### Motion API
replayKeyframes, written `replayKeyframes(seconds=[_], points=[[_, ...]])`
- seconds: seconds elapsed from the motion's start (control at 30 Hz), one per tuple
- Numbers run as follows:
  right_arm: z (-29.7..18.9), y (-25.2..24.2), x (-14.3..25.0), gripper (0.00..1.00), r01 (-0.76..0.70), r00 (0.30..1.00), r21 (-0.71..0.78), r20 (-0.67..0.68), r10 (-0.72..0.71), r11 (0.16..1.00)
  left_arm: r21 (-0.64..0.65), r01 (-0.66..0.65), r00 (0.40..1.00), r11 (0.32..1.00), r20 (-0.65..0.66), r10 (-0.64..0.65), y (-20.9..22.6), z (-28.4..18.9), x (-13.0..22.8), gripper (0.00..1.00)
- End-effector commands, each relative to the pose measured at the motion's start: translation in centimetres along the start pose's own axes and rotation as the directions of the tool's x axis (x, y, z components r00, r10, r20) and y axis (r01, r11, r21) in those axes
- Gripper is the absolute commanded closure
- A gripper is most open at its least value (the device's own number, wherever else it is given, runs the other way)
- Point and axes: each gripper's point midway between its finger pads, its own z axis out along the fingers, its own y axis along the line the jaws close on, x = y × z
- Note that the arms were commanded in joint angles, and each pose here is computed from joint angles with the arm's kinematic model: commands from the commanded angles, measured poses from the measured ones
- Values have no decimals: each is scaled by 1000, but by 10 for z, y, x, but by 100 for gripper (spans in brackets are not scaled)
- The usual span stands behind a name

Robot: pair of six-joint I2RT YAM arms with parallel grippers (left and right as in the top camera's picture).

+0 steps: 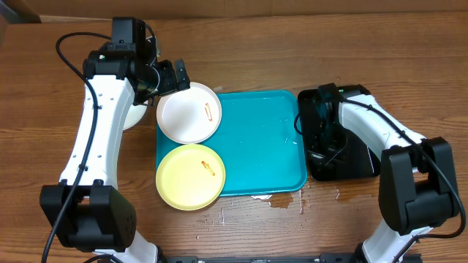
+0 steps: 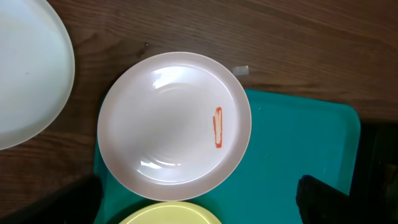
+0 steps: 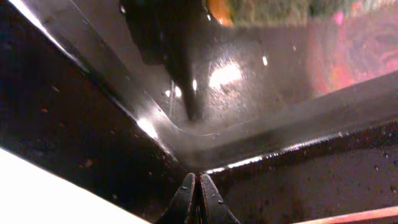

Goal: Clean dirty plates on tray and stack at the side
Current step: 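Move right gripper back into the black tray near the sponge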

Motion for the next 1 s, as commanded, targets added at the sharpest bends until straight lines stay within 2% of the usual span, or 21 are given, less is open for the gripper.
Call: replayKeyframes(seconds=[0.0, 0.97], points=[[1, 3, 7, 96, 15, 1000, 3, -12, -15, 1000, -7, 15, 1000, 1000, 0, -15, 2, 2, -1, 0], [8, -5, 35, 96, 44, 995, 73, -97, -37, 996, -7, 15, 1000, 1000, 0, -15, 2, 2, -1, 0]])
